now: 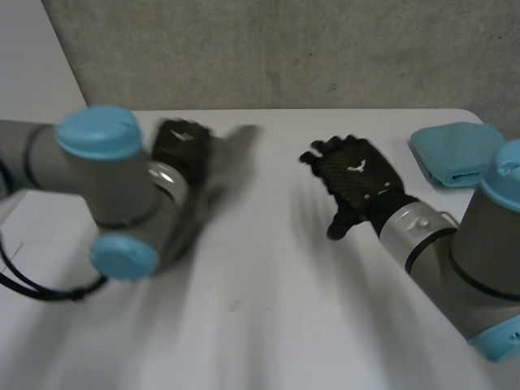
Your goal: Fold the laundry.
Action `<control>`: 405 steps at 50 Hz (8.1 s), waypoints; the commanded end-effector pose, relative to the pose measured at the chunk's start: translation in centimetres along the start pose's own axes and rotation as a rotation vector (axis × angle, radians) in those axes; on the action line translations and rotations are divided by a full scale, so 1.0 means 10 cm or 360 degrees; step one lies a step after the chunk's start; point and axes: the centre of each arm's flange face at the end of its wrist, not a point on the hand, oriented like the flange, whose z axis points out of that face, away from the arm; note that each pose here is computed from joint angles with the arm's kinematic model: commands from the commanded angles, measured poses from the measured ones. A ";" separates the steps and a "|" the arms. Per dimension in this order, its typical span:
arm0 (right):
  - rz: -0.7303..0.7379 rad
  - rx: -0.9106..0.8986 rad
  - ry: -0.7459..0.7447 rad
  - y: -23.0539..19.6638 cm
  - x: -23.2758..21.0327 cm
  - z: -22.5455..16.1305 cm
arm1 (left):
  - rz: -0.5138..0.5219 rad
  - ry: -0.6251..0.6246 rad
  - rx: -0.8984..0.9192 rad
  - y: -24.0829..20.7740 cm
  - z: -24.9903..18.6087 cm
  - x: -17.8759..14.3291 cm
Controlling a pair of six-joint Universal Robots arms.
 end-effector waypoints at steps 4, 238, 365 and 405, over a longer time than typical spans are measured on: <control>-0.0008 -0.0019 0.0242 -0.02 0.35 0.08 | -0.0017 0.0453 -0.0181 0.12 -0.64 0.81; -0.0453 -0.0215 0.0315 -0.41 1.12 -0.13 | -0.0239 0.0007 0.0015 -0.89 -0.91 -0.18; -0.0127 -0.0503 0.0133 0.90 0.38 -0.01 | -0.0160 -0.0237 -0.0700 1.26 -1.08 -0.67; -0.0484 -0.0292 0.0340 -0.28 0.90 -0.34 | 0.0149 -0.0471 -0.0073 -0.28 -1.25 -1.26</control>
